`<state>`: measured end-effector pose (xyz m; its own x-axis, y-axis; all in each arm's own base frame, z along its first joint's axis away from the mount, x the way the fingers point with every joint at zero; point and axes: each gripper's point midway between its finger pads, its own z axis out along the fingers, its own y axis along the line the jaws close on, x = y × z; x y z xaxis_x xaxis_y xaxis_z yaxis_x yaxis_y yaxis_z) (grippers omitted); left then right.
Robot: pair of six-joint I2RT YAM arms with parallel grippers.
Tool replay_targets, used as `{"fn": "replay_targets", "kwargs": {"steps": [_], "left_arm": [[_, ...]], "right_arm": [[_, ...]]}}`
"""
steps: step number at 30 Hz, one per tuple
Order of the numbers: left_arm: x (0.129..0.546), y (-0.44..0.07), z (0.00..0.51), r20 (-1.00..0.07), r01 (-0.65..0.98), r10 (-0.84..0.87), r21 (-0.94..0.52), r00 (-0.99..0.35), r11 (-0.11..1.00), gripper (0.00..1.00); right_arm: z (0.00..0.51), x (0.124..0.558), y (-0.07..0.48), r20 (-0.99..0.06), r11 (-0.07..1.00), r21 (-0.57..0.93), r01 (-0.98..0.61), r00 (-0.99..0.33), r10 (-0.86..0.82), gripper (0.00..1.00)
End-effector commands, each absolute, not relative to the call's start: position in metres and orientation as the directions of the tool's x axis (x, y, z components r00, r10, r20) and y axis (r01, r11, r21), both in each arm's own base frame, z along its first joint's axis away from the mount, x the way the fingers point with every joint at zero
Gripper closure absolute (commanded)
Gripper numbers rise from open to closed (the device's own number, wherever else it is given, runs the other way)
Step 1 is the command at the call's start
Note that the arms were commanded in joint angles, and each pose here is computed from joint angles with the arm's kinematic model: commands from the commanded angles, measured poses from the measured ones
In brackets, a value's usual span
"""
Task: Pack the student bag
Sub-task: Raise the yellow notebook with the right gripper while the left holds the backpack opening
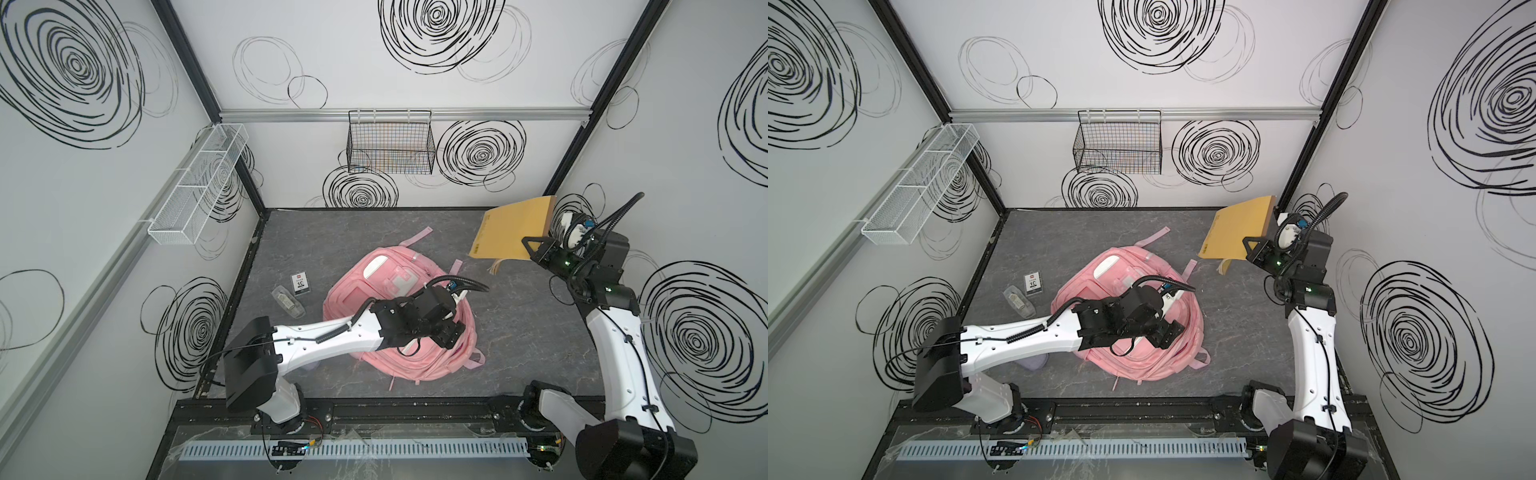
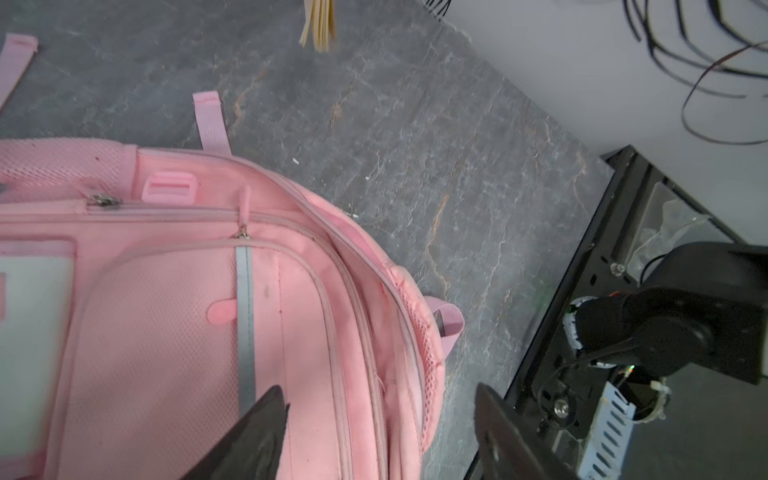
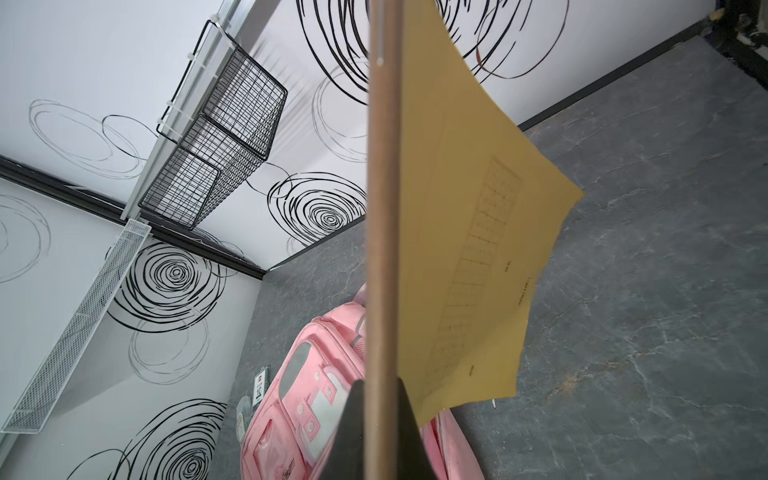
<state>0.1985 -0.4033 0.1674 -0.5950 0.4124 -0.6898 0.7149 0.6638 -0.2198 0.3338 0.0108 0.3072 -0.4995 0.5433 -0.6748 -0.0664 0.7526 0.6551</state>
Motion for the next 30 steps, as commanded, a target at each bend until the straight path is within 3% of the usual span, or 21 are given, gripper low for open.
{"fn": "replay_targets", "kwargs": {"steps": [1,6,10,14,17,24,30], "left_arm": [[0.199,-0.418,0.153,-0.697,0.698,0.388,-0.225,-0.603,0.68,0.26],[0.201,-0.428,0.126,-0.653,0.704,0.447,-0.19,-0.611,0.684,0.31],[0.202,-0.434,0.108,-0.619,0.709,0.474,-0.198,-0.626,0.677,0.42],[0.205,-0.437,0.103,-0.599,0.705,0.469,-0.243,-0.65,0.666,0.69],[0.212,-0.437,0.116,-0.607,0.691,0.433,-0.287,-0.667,0.663,0.98],[0.25,-0.417,0.234,-0.786,0.661,0.201,-0.319,-0.585,0.679,1.0],[0.283,-0.373,0.323,-0.887,0.606,0.001,-0.314,-0.461,0.731,1.0]], "right_arm": [[0.305,0.326,0.007,-0.713,0.788,0.611,-0.078,-0.488,0.504,1.0],[0.304,0.322,0.009,-0.718,0.785,0.613,-0.094,-0.48,0.504,1.0],[0.307,0.322,0.01,-0.721,0.78,0.617,-0.106,-0.473,0.506,1.0],[0.308,0.322,0.009,-0.725,0.782,0.614,-0.107,-0.469,0.505,0.99],[0.309,0.321,0.009,-0.725,0.783,0.614,-0.105,-0.469,0.505,0.99],[0.334,0.319,0.018,-0.715,0.744,0.65,-0.157,-0.458,0.528,0.99],[0.412,0.306,0.048,-0.716,0.624,0.696,-0.356,-0.412,0.564,1.0]]}}
